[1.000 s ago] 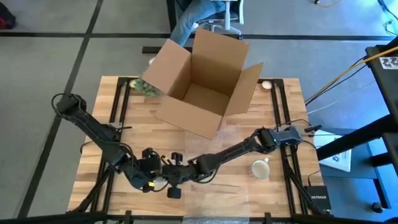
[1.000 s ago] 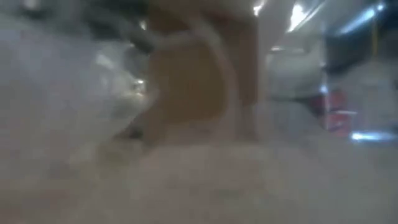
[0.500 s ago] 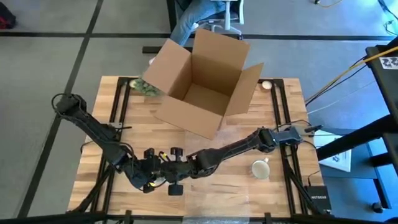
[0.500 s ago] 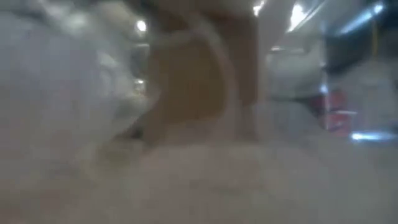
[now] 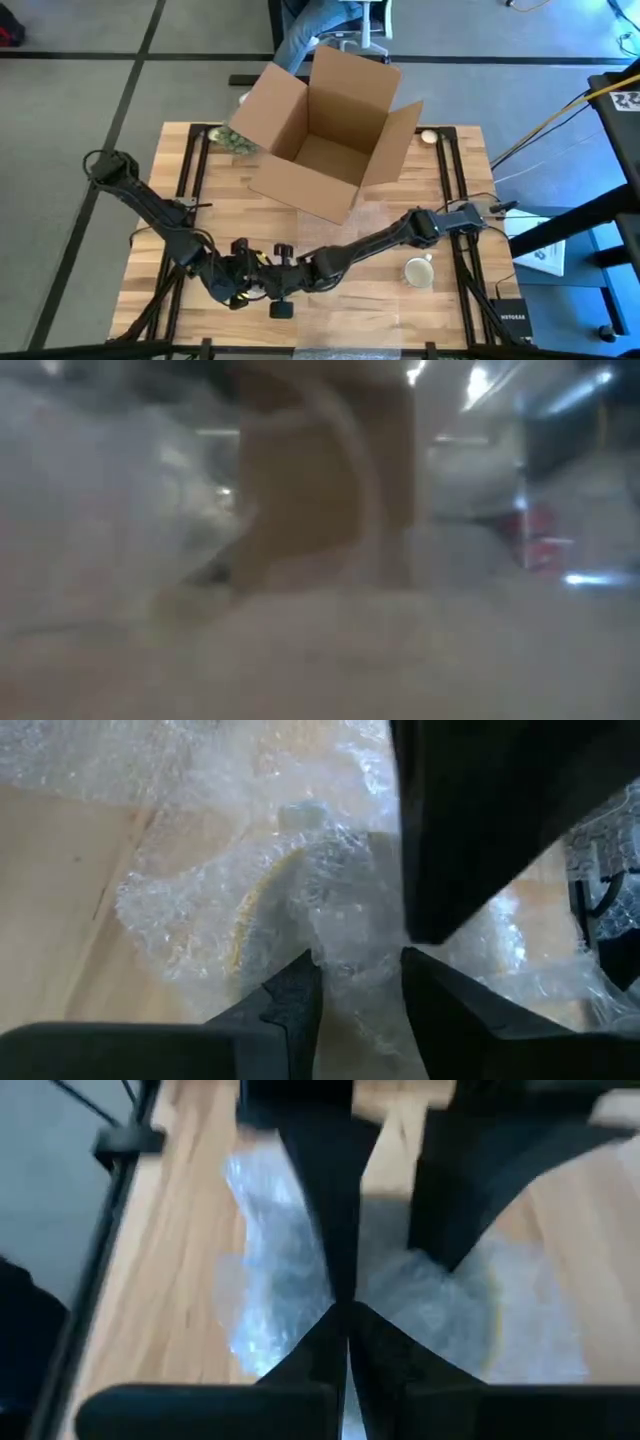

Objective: Wrap mug
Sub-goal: Wrap the orange mug with the left bubble wrap

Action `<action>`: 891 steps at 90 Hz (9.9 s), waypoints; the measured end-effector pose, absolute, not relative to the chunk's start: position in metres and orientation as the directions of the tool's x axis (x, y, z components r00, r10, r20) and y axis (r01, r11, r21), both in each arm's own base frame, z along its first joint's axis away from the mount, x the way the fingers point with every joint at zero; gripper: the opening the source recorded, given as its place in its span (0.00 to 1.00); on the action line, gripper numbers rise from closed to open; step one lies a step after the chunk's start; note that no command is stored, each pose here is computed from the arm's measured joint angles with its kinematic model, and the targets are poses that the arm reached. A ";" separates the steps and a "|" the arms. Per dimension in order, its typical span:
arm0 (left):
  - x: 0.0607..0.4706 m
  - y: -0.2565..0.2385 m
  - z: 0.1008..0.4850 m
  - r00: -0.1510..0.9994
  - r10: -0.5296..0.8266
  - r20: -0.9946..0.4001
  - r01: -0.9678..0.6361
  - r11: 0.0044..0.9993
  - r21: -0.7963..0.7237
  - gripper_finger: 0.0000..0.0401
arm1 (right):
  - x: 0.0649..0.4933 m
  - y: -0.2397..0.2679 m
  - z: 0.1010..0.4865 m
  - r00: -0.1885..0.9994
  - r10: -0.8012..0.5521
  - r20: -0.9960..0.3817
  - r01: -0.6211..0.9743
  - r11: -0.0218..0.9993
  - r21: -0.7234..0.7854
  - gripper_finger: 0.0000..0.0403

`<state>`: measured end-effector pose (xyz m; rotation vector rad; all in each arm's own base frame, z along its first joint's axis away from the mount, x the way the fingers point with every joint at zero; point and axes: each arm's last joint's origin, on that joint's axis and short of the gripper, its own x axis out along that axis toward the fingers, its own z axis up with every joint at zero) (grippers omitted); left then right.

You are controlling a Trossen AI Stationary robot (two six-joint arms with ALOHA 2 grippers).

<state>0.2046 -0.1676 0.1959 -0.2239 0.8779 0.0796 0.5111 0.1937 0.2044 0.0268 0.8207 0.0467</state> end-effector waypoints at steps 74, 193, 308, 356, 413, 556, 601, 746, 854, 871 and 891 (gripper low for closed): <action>0.192 -0.176 0.223 0.659 -0.106 -0.744 -0.117 0.963 -0.241 0.30 | 0.513 0.193 0.198 0.687 0.008 -0.727 -0.015 1.000 -0.003 0.00; 0.194 -0.176 0.194 0.581 -0.095 -0.808 -0.081 0.981 -0.174 0.30 | 0.473 0.187 0.222 0.481 -0.116 -0.869 -0.053 0.986 -0.160 0.00; 0.200 -0.176 0.150 0.694 -0.083 -0.715 -0.098 0.973 -0.208 0.30 | 0.489 0.212 0.174 0.521 0.023 -0.854 -0.033 0.999 0.007 0.39; 0.227 -0.189 0.190 0.775 -0.152 -0.614 -0.009 0.968 -0.251 0.30 | 0.506 0.221 0.146 0.605 0.099 -0.790 -0.061 0.995 0.077 0.39; 0.218 -0.186 0.182 0.689 -0.141 -0.711 -0.049 0.969 -0.240 0.30 | 0.481 0.208 0.218 0.522 0.044 -0.852 -0.068 0.998 0.010 0.39; 0.188 -0.159 0.240 0.792 -0.120 -0.598 0.060 0.991 -0.119 0.30 | 0.501 0.187 0.208 0.615 -0.011 -0.789 -0.023 0.999 -0.032 0.01; 0.197 -0.159 0.194 0.719 -0.075 -0.690 -0.023 0.991 -0.132 0.30 | 0.514 0.174 0.187 0.630 0.019 -0.776 0.001 1.000 0.026 0.00; 0.180 -0.160 0.231 0.737 -0.113 -0.666 -0.018 0.982 -0.187 0.30 | 0.525 0.168 0.176 0.593 0.103 -0.798 0.004 0.991 0.131 0.00; 0.169 -0.188 0.125 0.634 -0.143 -0.760 -0.216 0.911 -0.352 0.30 | 0.537 0.176 0.183 0.673 0.271 -0.689 -0.143 0.961 0.238 0.00; 0.185 -0.180 0.117 0.652 -0.097 -0.752 -0.212 0.929 -0.304 0.30 | 0.531 0.174 0.180 0.618 0.260 -0.742 -0.130 0.964 0.230 0.00; 0.195 -0.170 0.116 0.647 -0.075 -0.759 -0.201 0.943 -0.264 0.30 | 0.519 0.169 0.179 0.527 0.172 -0.832 -0.100 0.985 0.140 0.00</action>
